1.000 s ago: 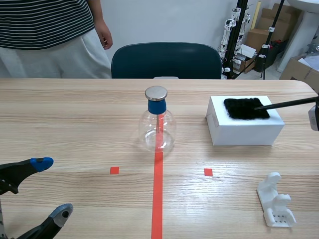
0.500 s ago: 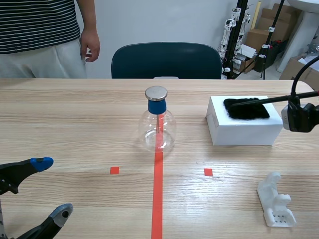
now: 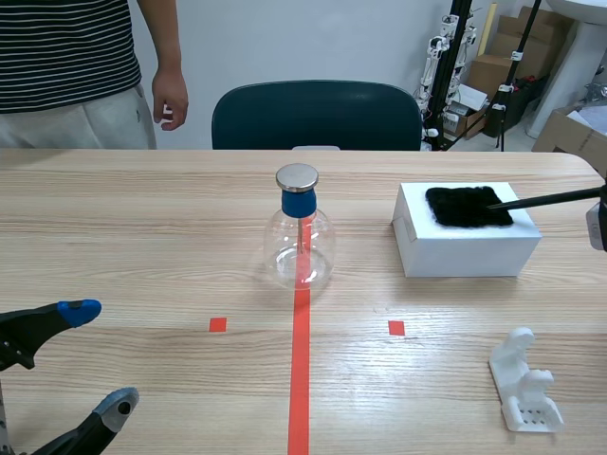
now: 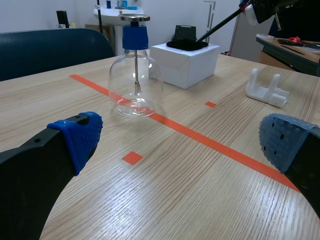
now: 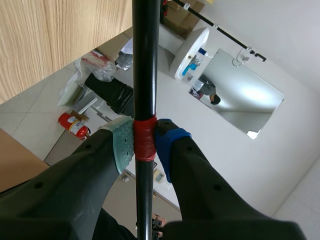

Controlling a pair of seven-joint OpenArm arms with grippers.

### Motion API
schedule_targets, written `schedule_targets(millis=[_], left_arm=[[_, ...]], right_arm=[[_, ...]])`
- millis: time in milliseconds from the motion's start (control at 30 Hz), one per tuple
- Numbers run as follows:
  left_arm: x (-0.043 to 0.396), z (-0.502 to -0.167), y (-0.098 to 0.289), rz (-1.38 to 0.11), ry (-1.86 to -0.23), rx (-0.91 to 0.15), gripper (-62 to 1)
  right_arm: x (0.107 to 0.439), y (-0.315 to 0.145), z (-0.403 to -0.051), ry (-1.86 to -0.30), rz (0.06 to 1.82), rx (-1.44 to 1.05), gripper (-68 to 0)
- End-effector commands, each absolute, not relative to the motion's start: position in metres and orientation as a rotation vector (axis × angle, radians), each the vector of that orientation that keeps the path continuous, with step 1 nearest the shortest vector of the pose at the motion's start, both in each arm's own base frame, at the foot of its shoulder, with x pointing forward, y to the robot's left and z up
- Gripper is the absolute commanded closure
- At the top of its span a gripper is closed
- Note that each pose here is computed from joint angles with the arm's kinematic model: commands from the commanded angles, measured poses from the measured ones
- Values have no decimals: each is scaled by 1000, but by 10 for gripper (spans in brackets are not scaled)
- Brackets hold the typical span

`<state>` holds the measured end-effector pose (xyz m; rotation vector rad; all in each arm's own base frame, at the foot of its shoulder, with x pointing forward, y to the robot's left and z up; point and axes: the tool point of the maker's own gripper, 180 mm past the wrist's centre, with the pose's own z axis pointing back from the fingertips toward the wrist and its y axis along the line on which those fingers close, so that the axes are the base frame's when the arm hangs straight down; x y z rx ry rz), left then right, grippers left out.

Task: Do the electroscope experiment. rub the rod on the fur

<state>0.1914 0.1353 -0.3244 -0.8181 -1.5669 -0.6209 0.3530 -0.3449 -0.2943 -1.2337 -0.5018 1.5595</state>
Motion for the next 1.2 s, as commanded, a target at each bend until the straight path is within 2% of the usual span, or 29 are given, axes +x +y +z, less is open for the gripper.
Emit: schedule_targets(millis=[0,267,533,633,867,1167], left_arm=[[195,-317,139,-623,-1595,-816,-623],[195,-317,139,-623,-1595,-816,-623],[195,-317,139,-623,-1595,-816,-623],[195,-317,139,-623,-1595,-816,-623],[195,-317,139,-623,-1595,-816,-623],[195,-317,139,-623,-1595,-816,-623]], right_arm=[[362,-330,-283,-552,1557,-1263,-42],[369,-301,-273,-628,1509,-1291,-42],[355,-341,-274,-555,1494,-1234,-42],[353,-349,-270,-570,1486,-1208,-42],[360,-329,-234,-800,1412,-1228,-42],[331,-267,-205,-1106,1372,-1127,-42]])
